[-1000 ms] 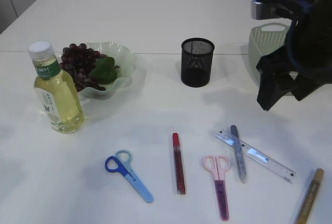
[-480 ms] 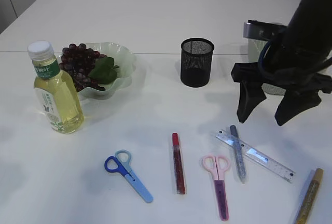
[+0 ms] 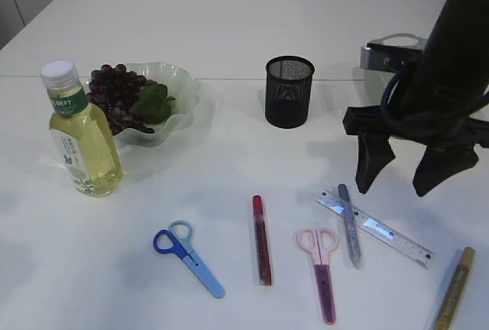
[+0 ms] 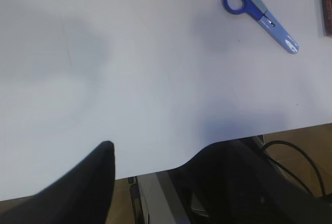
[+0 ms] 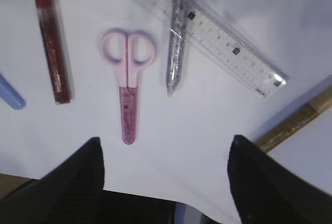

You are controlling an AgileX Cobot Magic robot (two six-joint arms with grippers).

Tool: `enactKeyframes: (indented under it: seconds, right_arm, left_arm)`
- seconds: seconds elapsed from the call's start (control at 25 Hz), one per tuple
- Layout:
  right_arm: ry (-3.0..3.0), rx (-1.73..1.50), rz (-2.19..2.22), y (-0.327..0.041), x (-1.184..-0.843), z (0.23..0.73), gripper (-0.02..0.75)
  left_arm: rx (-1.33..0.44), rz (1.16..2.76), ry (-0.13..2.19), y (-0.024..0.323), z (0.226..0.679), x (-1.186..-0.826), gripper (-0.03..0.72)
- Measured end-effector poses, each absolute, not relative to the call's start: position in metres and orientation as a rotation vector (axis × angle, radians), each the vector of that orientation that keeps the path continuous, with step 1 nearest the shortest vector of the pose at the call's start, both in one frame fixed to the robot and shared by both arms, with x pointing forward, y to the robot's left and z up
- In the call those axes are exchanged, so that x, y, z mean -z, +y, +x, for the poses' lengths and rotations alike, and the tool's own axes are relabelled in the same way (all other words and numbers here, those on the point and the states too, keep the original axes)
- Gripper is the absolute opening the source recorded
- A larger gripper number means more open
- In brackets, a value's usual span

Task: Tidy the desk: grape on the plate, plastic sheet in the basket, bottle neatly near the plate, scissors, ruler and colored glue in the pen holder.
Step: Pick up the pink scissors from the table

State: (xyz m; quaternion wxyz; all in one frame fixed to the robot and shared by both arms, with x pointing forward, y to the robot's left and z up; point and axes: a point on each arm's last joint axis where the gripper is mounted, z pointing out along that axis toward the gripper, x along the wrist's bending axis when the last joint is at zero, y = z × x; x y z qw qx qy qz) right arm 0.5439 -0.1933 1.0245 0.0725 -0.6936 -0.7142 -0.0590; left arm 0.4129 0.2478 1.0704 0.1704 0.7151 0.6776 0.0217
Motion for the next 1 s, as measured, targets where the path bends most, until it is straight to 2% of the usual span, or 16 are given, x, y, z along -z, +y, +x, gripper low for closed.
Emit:
enactKeyframes:
  seconds: [0.24, 0.4, 0.56, 1.0]
  right_arm:
    - [-2.166, 0.018, -2.134, -0.180, -1.014, 0.507, 0.575]
    - [-2.162, 0.101, -2.173, -0.161, -1.016, 0.488, 0.575]
    - [-2.134, 0.177, -2.217, -0.150, -1.006, 0.492, 0.575]
    - [-2.064, 0.067, -2.239, -0.136, -0.958, 0.508, 0.575]
  left_arm:
    - [-0.067, 2.034, 1.925, 0.248, 0.413, -1.070, 0.484]
    - [-0.095, 2.050, 1.927, 0.250, 0.413, -1.070, 0.484]
    - [-0.107, 2.064, 1.931, 0.251, 0.413, -1.070, 0.484]
    - [-0.137, 2.101, 1.943, 0.255, 0.412, -1.069, 0.479]
